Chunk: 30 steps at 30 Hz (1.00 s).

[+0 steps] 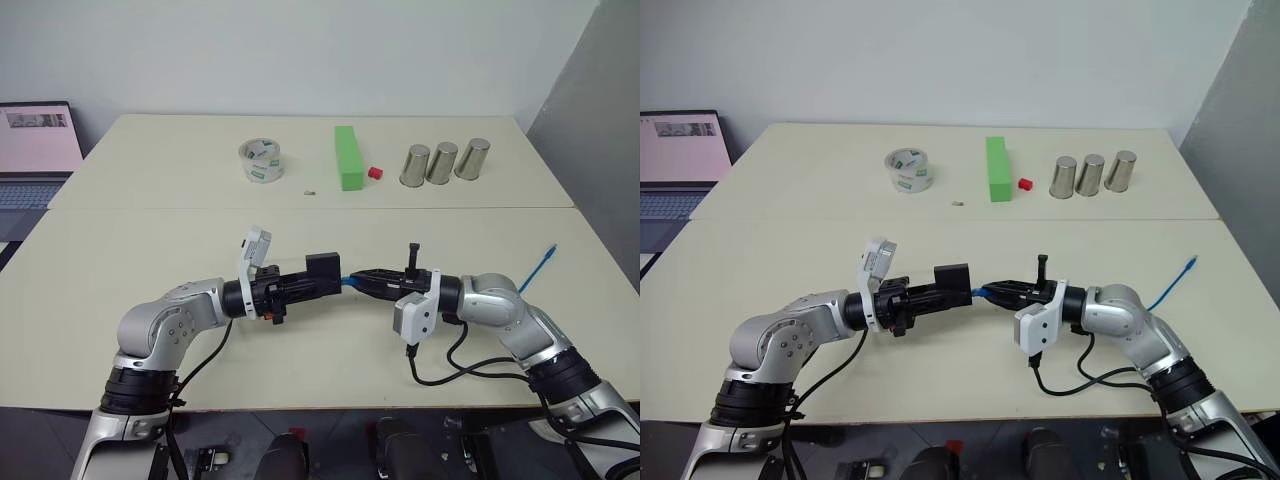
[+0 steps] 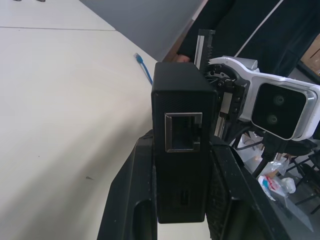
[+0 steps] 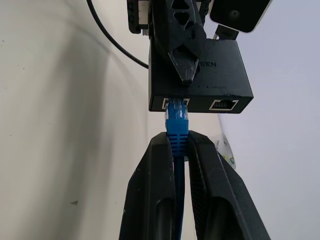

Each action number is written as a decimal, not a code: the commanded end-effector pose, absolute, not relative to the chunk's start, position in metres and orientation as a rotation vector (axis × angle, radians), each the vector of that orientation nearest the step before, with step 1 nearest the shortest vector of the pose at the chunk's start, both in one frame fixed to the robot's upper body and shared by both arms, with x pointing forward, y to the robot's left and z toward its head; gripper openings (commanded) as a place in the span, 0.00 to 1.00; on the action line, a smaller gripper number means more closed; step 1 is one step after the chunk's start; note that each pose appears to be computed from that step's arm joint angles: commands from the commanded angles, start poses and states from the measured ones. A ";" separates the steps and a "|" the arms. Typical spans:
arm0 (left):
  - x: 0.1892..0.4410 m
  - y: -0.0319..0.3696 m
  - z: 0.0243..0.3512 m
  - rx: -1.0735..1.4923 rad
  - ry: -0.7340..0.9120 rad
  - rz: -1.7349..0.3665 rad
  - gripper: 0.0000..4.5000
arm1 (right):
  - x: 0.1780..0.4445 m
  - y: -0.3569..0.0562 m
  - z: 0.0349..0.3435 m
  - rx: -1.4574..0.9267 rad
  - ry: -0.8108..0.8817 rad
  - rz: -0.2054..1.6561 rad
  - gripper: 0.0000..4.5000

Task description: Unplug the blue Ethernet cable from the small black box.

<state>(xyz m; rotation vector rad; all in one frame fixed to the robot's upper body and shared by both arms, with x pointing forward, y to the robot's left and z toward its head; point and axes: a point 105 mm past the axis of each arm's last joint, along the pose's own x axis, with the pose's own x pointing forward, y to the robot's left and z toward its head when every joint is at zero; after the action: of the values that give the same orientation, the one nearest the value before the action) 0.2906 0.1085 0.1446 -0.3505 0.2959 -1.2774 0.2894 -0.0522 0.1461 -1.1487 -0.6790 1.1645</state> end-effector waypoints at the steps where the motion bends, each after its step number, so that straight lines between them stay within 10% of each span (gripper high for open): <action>1: 0.296 0.111 0.149 -0.308 0.278 -1.265 0.17 | 0.280 -0.045 0.160 -1.178 -0.788 1.196 0.10; 10: 0.295 0.105 0.151 -0.215 0.254 -1.326 0.17 | 0.274 -0.066 0.164 -0.989 -0.412 1.344 0.54; 15: 0.286 0.101 0.153 -0.144 0.248 -1.423 0.17 | 0.255 -0.068 0.178 -0.441 -0.085 1.395 0.73; 30: 0.272 0.093 0.168 -0.085 0.206 -1.572 0.17 | 0.267 -0.059 0.177 -0.023 0.204 1.367 0.73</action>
<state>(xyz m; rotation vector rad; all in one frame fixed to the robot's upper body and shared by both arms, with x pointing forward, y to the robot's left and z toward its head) 0.2767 0.0951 0.1585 -0.1202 0.2504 -1.5342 0.2664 -0.0596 0.1697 -0.0292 0.2164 1.3560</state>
